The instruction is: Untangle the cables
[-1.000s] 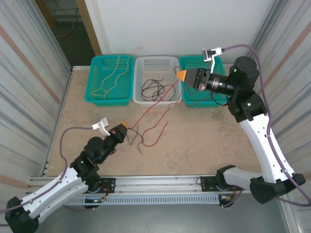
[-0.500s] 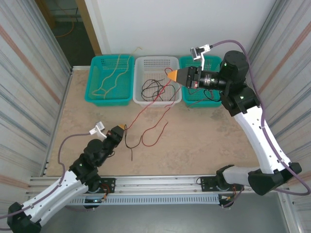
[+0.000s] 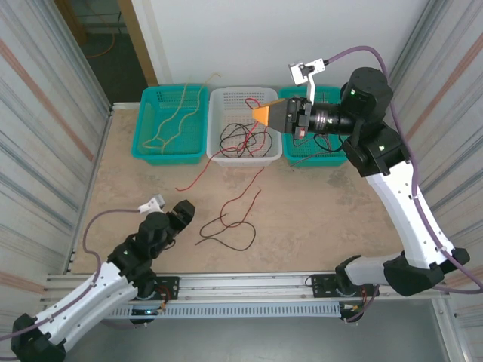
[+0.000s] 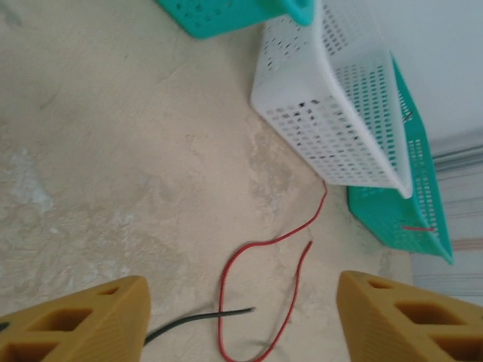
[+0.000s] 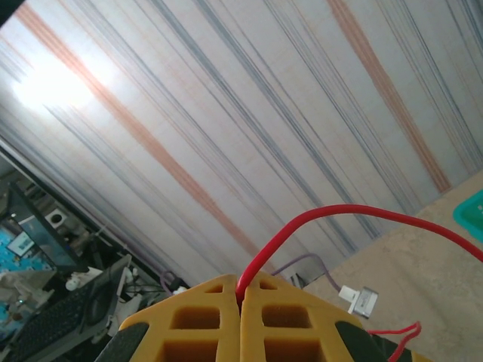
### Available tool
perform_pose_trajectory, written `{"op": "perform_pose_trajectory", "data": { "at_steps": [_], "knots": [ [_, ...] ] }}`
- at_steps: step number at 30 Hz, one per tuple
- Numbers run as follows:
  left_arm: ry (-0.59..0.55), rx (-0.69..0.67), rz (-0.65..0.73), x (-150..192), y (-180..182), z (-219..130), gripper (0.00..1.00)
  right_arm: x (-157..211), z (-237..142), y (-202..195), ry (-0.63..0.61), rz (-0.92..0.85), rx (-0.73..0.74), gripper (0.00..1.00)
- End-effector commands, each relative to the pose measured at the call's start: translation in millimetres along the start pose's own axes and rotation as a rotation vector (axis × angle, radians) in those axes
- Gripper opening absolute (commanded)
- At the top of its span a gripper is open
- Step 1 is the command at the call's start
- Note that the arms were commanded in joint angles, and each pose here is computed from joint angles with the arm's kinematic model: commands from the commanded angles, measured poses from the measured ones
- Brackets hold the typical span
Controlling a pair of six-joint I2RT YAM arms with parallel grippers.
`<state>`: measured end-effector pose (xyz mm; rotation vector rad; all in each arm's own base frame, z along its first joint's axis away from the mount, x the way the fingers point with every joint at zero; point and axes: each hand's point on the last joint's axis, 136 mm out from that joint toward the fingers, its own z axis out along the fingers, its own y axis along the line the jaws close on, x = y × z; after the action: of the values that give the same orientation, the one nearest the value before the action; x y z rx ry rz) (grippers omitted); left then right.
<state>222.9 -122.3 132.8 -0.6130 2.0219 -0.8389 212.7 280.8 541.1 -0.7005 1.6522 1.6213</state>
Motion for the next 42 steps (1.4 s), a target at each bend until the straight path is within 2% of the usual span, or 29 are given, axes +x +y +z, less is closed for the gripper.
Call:
{"op": "perform_pose_trajectory", "data": {
  "at_steps": [1,6,10,13,16,22,30,35,37,42],
  "knots": [
    [-0.089,0.098,0.204,-42,-57,-22,0.73,2,4,5,0.022,-0.037,-0.015,0.0],
    [-0.151,0.218,0.513,-91,-144,-56,0.72,7,13,-3,0.042,-0.035,0.001,0.0],
    [-0.093,0.377,0.688,-92,-206,-68,0.71,12,19,-7,0.053,-0.046,0.028,0.0],
    [-0.02,0.511,0.739,-83,-242,-73,0.7,14,22,-10,0.056,-0.045,0.032,0.0],
    [0.0,0.627,0.732,-77,-266,-76,0.7,13,24,-9,0.05,-0.055,0.034,0.0],
    [0.014,0.782,0.741,-72,-299,-84,0.7,11,32,-17,0.034,-0.053,0.045,0.0],
    [0.012,0.868,0.773,-70,-322,-80,0.72,1,41,-25,-0.002,-0.052,0.049,0.0],
    [0.005,0.91,0.793,-72,-338,-74,0.7,-2,45,-30,-0.012,-0.043,0.052,0.0],
    [-0.001,0.929,0.796,-73,-343,-73,0.66,-4,45,-30,-0.016,-0.045,0.053,0.0],
    [-0.007,0.926,0.8,-74,-347,-69,0.44,-3,44,-34,-0.018,-0.04,0.066,0.0]
  ]
}}
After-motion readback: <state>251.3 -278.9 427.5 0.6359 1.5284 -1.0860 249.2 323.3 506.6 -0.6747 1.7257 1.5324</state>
